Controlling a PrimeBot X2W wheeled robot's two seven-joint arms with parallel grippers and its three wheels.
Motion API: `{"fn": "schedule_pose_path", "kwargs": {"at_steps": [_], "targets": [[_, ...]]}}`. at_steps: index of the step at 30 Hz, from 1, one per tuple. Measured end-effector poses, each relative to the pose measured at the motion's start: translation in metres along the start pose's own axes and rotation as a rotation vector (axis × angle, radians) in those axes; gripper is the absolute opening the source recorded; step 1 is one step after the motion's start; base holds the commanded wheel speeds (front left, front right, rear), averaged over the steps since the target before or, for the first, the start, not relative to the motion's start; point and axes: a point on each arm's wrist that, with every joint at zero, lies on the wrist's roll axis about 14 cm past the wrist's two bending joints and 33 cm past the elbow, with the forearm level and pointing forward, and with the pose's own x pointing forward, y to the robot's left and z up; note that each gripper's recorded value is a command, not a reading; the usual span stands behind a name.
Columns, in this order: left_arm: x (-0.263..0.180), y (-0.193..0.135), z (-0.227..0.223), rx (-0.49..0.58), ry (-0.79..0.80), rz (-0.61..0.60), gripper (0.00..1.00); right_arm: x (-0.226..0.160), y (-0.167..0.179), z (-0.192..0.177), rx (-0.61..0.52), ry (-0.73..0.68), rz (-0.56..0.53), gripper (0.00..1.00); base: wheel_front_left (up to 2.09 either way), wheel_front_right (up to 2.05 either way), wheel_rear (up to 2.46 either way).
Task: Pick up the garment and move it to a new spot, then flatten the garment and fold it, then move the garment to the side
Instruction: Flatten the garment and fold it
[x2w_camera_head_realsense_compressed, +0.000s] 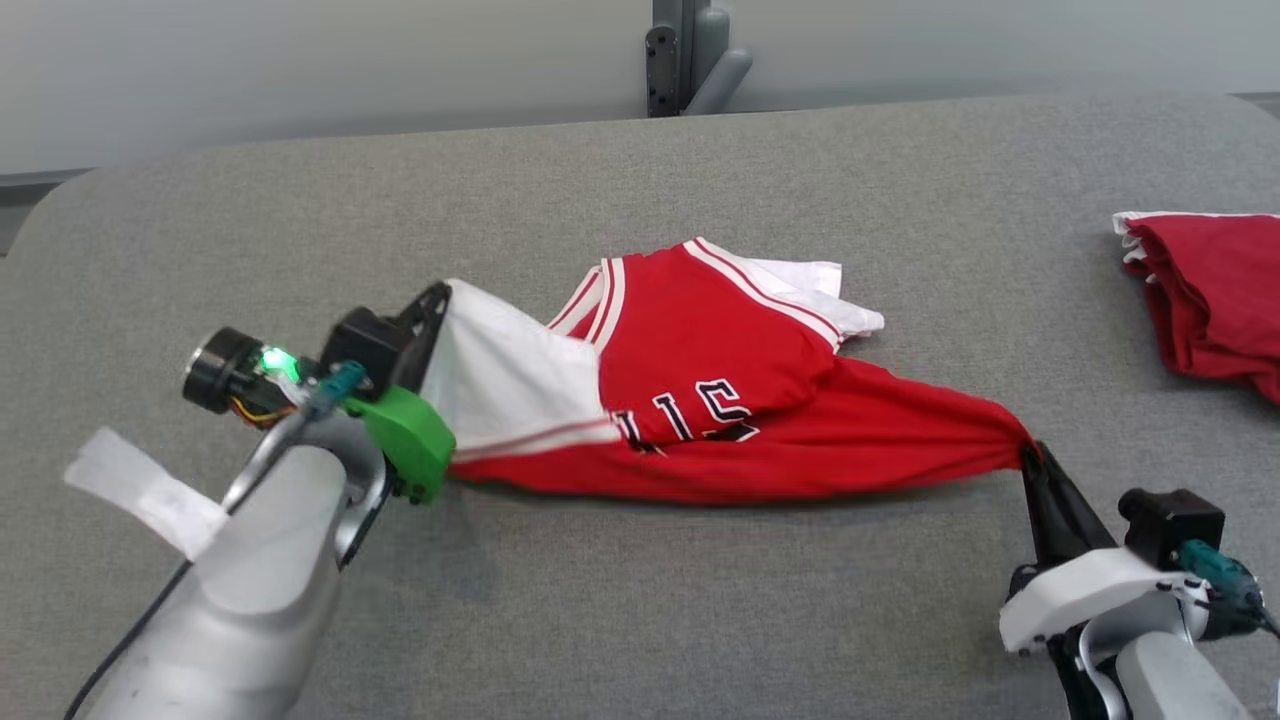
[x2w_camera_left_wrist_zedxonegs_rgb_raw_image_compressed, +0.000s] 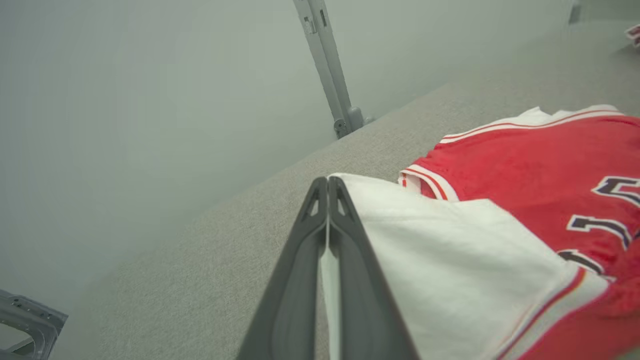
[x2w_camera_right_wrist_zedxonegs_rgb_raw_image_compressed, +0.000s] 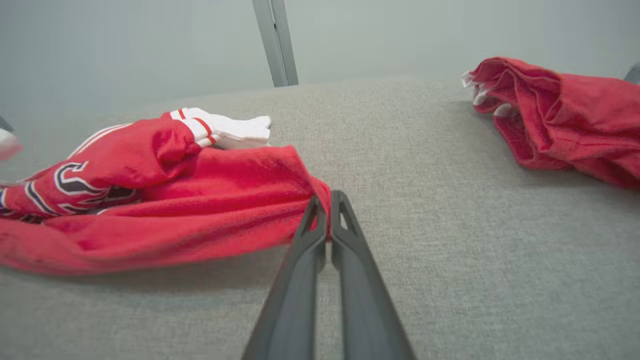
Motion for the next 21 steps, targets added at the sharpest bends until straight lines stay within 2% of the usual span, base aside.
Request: {"fn": "schedule_pose_path", "kwargs": {"at_steps": [4, 7, 14, 21], "targets": [[-0.006, 0.033, 0.057, -0.12, -0.185, 0.087, 0.0, 0.011, 0.003, 0.049, 0.066, -0.143, 0.02, 0.0, 0.0, 0.0, 0.0], [-0.016, 0.057, 0.106, -0.156, -0.33, 0.124, 0.0, 0.018, 0.004, 0.089, 0.09, -0.242, 0.056, 0.0, 0.0, 0.0, 0.0], [-0.057, 0.099, 0.227, -0.124, -0.635, 0.164, 0.0, 0.025, 0.012, 0.208, 0.142, -0.417, 0.178, 0.0, 0.0, 0.0, 0.0], [-0.093, 0.098, 0.323, -0.008, -0.838, 0.133, 0.0, 0.012, 0.019, 0.32, 0.196, -0.505, 0.275, 0.0, 0.0, 0.0, 0.0]]}}
